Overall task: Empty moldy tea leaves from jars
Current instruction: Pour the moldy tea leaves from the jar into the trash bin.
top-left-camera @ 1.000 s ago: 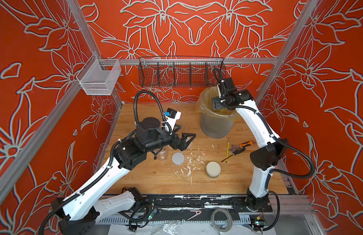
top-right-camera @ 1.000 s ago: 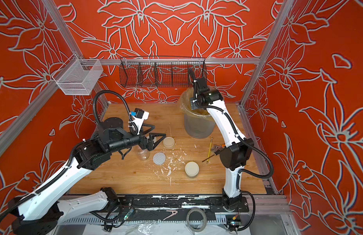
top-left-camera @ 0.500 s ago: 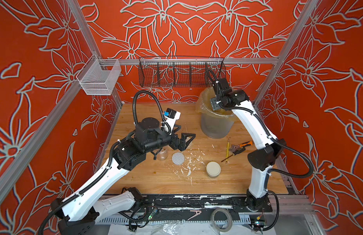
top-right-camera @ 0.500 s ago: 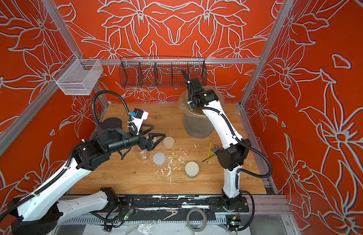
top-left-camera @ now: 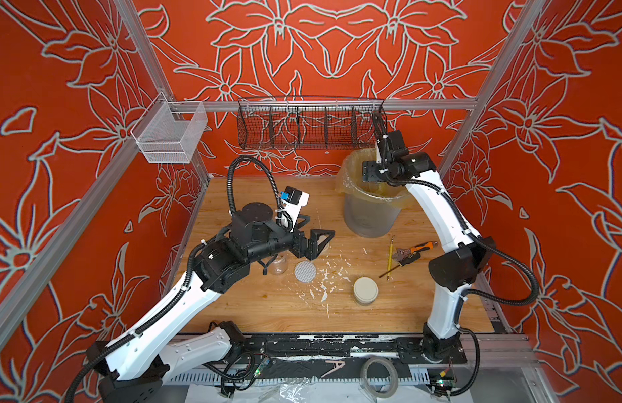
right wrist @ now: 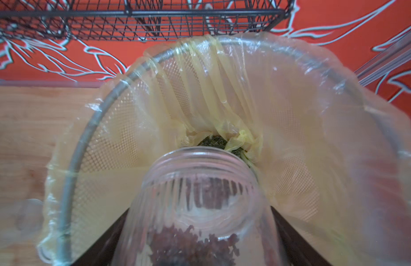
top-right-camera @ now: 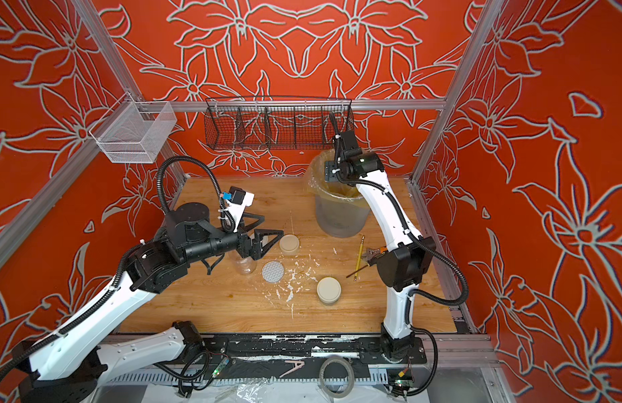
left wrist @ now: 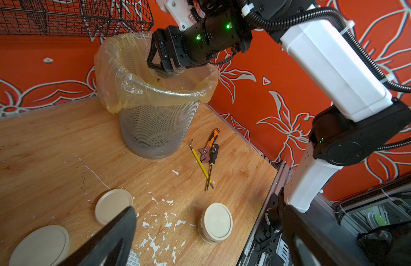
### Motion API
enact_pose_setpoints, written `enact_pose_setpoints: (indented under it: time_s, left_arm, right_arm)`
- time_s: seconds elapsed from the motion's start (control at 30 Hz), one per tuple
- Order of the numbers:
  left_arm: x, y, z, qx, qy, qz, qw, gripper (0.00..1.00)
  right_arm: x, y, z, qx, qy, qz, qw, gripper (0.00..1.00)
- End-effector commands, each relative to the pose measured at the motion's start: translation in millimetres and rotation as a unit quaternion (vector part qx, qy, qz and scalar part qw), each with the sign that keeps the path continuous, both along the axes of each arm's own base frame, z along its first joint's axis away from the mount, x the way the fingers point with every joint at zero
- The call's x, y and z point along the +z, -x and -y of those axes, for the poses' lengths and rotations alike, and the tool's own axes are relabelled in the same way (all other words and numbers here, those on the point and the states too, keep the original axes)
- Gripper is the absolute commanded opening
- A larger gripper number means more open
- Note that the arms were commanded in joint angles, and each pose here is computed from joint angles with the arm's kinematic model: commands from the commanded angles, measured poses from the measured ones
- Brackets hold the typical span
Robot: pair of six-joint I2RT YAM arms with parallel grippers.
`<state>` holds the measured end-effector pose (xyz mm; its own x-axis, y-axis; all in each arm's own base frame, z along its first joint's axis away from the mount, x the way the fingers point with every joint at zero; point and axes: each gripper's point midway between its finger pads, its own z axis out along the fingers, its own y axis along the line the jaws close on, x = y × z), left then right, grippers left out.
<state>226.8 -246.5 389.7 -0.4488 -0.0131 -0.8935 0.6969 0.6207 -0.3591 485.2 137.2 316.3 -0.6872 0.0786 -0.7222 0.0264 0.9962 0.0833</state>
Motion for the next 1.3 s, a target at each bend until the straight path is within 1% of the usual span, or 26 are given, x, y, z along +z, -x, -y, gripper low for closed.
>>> enact_pose_setpoints:
  time_s: [0.0,0.03,0.13,0.2,0.37,0.5,0.63,0.77,0.83,0.97,1.07,1.13,1.27]
  left_arm:
    - [1,4,2,-0.008,0.007,0.001,1.000,0.97]
    - [10,11,-5,-0.007,0.017,0.013,1.000,0.97]
    - [10,11,-6,-0.005,0.019,0.016,1.000,0.97]
    - [10,12,-6,-0.006,0.019,0.016,1.000,0.97]
    - [11,13,-7,-0.005,0.020,0.015,1.000,0.97]
    - [12,13,-7,-0.005,0.022,0.015,1.000,0.97]
    - [13,13,-8,-0.004,0.023,0.016,1.000,0.97]
    - [13,14,-9,-0.001,0.024,0.017,1.000,0.97]
    - [13,14,-10,0.000,0.024,0.017,1.000,0.97]
    - [13,13,-9,0.000,0.023,0.017,1.000,0.97]
    - [12,12,-8,-0.001,0.023,0.016,1.000,0.97]
    - [12,12,-7,-0.001,0.023,0.015,1.000,0.97]
    - [12,11,-7,-0.001,0.024,0.014,1.000,0.97]
  right_arm:
    - [15,-5,-2,-0.048,-0.074,0.013,0.996,0.24]
    - [16,-4,1,-0.066,-0.084,0.008,0.994,0.24]
    - [14,0,5,-0.117,-0.123,-0.002,0.985,0.24]
    - [11,2,9,-0.157,-0.151,-0.009,0.976,0.23]
    - [8,12,18,-0.244,-0.211,-0.034,0.946,0.23]
    - [10,16,19,-0.289,-0.265,-0.057,0.918,0.23]
    - [12,20,23,-0.326,-0.300,-0.066,0.894,0.20]
    - [11,25,24,-0.351,-0.331,-0.078,0.872,0.17]
    - [12,26,22,-0.355,-0.343,-0.079,0.866,0.17]
    - [16,25,17,-0.343,-0.361,-0.078,0.864,0.16]
    - [17,29,15,-0.343,-0.374,-0.087,0.857,0.15]
    - [19,32,14,-0.349,-0.387,-0.090,0.849,0.14]
    - [27,36,12,-0.363,-0.427,-0.094,0.823,0.10]
